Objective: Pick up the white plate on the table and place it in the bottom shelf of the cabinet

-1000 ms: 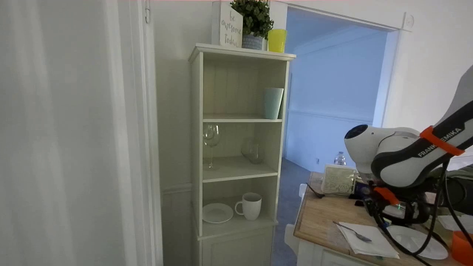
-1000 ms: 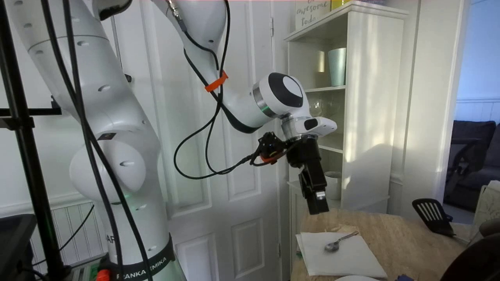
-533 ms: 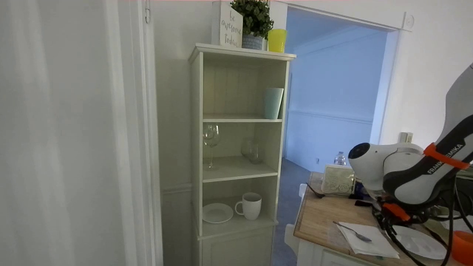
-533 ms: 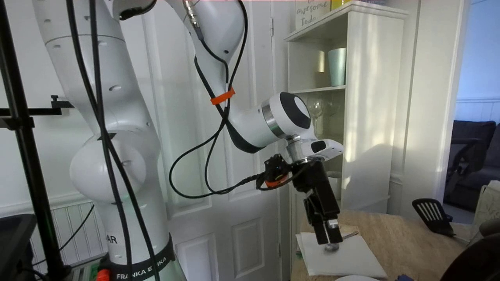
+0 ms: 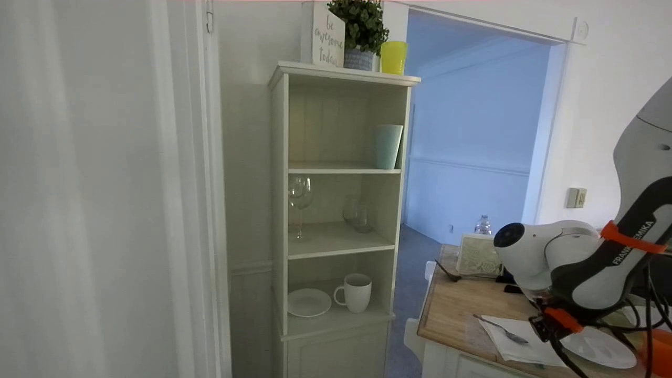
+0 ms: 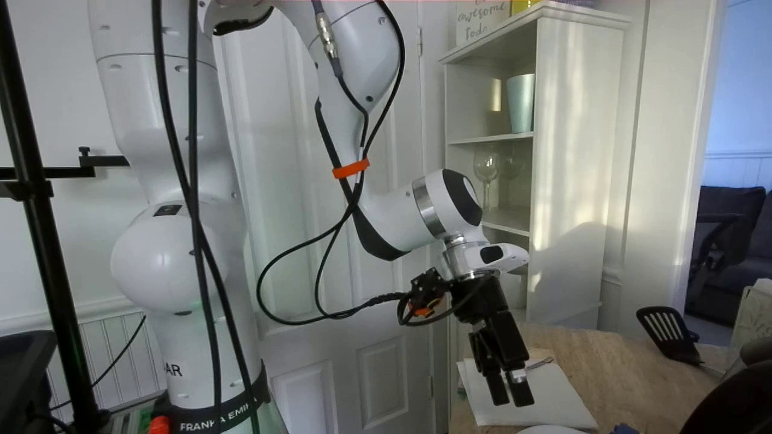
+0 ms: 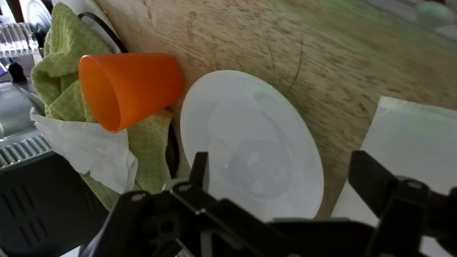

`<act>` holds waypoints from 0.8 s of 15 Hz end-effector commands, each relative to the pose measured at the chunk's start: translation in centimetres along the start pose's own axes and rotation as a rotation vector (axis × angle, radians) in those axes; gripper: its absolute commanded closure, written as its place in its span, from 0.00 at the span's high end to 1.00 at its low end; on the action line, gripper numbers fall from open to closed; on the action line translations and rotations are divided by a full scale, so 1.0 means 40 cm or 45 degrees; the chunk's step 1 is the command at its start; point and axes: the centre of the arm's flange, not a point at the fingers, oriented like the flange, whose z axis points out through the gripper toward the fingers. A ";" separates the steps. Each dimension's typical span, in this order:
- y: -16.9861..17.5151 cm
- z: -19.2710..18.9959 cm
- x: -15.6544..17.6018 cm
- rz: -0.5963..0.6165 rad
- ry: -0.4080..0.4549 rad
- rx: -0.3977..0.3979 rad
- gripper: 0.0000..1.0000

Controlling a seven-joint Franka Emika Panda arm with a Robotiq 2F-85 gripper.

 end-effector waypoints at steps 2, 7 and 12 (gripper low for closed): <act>-0.045 0.047 0.002 -0.027 0.070 -0.024 1.00; -0.062 0.078 0.006 -0.052 0.116 -0.024 1.00; -0.048 0.093 0.018 -0.077 0.111 -0.031 1.00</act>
